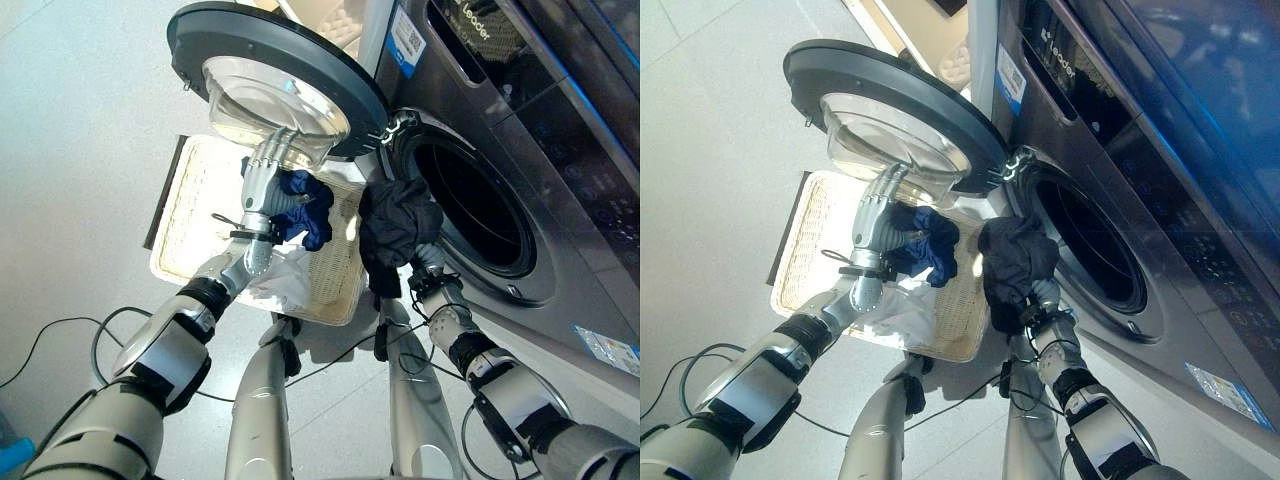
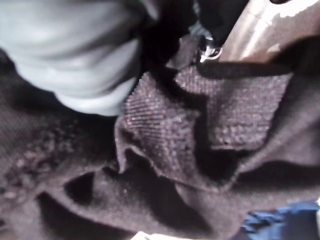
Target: Put the clothes into the washing machine.
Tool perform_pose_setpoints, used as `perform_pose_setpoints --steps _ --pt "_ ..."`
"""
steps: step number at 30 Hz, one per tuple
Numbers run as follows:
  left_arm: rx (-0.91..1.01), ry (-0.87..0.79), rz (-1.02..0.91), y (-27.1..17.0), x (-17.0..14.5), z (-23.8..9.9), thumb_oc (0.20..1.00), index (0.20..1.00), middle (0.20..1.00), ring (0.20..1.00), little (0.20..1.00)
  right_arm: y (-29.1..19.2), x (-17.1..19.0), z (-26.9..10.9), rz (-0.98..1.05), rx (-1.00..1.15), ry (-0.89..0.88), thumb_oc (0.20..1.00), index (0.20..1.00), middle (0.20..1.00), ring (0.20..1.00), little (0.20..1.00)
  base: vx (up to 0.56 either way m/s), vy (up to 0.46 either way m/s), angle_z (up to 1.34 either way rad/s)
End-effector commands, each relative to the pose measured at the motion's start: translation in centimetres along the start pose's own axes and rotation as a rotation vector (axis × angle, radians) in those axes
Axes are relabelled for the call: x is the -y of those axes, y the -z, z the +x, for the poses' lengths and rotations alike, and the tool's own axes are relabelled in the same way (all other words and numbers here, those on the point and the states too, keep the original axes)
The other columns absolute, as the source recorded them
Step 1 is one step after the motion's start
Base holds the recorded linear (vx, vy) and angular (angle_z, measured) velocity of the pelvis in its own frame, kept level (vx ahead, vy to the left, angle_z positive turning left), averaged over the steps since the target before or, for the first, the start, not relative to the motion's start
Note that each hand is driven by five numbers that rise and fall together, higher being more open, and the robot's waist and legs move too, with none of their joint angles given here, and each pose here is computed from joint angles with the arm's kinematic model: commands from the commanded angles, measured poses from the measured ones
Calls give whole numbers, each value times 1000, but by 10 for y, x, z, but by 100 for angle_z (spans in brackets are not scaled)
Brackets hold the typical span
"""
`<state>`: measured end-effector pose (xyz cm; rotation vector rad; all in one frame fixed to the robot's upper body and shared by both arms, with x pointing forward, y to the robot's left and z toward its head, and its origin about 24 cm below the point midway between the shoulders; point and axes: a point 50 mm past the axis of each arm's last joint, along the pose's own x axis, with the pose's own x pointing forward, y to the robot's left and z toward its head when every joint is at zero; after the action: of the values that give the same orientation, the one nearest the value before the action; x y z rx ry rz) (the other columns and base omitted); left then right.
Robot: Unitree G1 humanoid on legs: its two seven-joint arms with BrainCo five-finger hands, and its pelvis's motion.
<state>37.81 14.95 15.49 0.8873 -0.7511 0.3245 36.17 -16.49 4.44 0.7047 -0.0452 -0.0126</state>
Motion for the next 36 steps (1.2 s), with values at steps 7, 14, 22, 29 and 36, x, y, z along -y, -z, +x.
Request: perform_pose_setpoints --steps 7,14,22,29,36 --pt "-406 -302 -350 17 -1 -21 1000 1000 1000 1000 1000 -22 23 1 487 261 218 200 200 200 200 200 18 23 -3" --pt "-552 -264 -396 31 9 -48 1000 1000 1000 1000 1000 -45 39 2 797 478 336 200 200 200 200 200 16 -16 -1" --pt "-516 -137 -331 41 9 -61 1000 1000 1000 1000 1000 -106 29 17 948 673 364 200 200 200 200 200 -5 -85 3" --pt "-410 -66 -329 35 6 -63 1000 1000 1000 1000 1000 -163 35 15 943 826 388 200 200 200 200 200 5 -46 7" --pt "-300 -22 -346 25 0 -52 1000 1000 1000 1000 1000 -207 34 6 947 983 349 200 200 200 200 200 10 -41 5"
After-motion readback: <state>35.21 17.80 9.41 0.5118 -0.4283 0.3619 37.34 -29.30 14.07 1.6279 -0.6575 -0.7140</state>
